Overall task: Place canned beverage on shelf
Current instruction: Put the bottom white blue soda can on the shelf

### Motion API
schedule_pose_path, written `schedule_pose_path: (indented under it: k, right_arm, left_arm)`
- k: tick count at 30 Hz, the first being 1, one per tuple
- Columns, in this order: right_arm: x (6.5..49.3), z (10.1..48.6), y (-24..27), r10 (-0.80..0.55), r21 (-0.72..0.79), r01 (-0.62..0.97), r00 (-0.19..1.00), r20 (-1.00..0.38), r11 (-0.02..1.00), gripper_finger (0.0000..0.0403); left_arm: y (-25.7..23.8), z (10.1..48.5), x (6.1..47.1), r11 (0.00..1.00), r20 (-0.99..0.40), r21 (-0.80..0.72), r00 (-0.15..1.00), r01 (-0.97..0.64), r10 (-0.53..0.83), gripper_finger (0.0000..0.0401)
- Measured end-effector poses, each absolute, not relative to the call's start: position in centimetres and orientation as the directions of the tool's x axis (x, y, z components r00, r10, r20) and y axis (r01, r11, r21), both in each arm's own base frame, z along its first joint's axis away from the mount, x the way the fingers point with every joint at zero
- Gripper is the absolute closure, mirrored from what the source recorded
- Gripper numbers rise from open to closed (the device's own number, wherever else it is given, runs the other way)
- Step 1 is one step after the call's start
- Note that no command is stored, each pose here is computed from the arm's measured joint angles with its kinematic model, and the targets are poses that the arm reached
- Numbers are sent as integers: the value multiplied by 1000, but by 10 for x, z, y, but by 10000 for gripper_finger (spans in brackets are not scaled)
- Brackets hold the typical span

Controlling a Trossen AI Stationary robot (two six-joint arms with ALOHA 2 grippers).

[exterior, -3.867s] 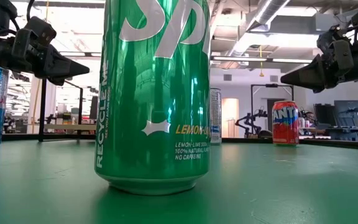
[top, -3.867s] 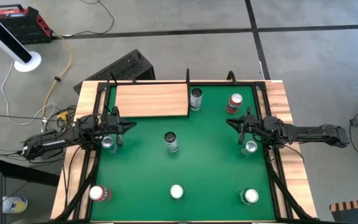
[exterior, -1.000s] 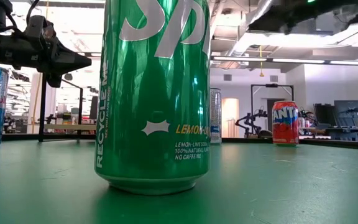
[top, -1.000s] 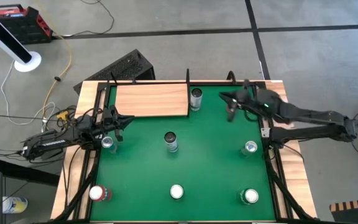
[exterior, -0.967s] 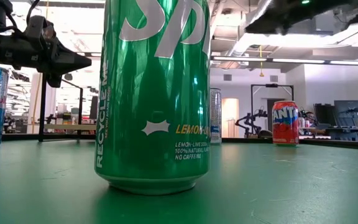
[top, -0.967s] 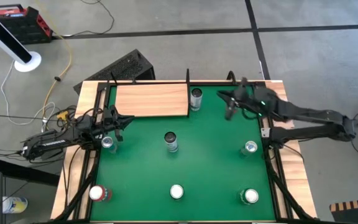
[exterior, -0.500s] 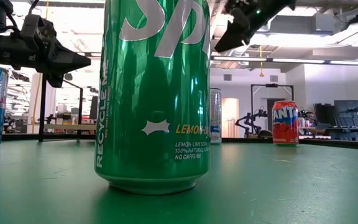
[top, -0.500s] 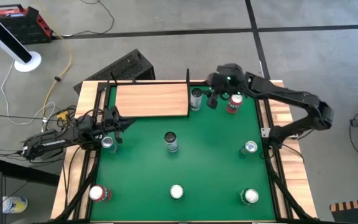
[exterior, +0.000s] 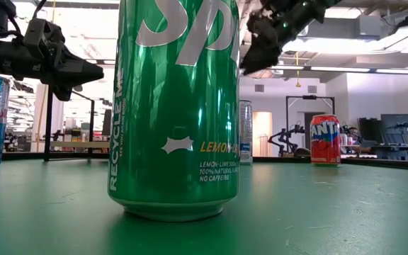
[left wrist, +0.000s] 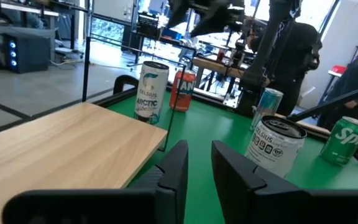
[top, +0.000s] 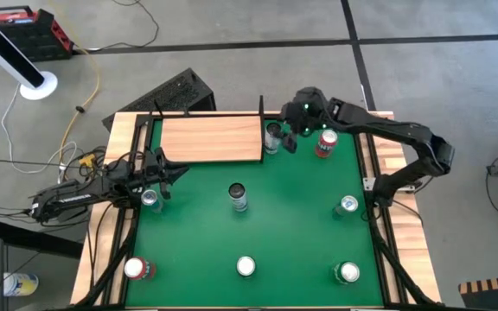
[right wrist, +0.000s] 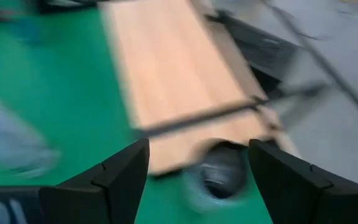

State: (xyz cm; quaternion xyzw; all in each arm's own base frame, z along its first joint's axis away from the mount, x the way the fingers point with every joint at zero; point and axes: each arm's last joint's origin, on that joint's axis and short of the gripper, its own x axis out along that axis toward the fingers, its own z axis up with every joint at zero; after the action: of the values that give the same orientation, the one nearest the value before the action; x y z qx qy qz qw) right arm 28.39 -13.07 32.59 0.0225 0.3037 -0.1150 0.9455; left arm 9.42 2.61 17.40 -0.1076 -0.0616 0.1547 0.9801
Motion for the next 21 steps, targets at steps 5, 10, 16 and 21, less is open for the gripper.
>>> schedule_pose_path:
  k: [5, 10, 16, 21]
  right_arm:
    - [306, 336, -87, -23, -10, 20, 881, -473, 1000, 103]
    - [328, 333, -40, 87, -101, -143, 899, -428, 985, 103]
    - [356, 311, -20, -69, -184, -16, 892, -446, 983, 88]
    - [380, 311, -3, -28, -152, -56, 865, -501, 987, 54]
  left_arm:
    - [26, 174, 94, 929, 88, -230, 944, -290, 317, 319]
    - [26, 174, 94, 930, 87, -232, 947, -284, 310, 304]
    - [26, 174, 94, 932, 87, -231, 948, -279, 306, 291]
    - [26, 173, 94, 933, 81, -230, 951, -275, 300, 288]
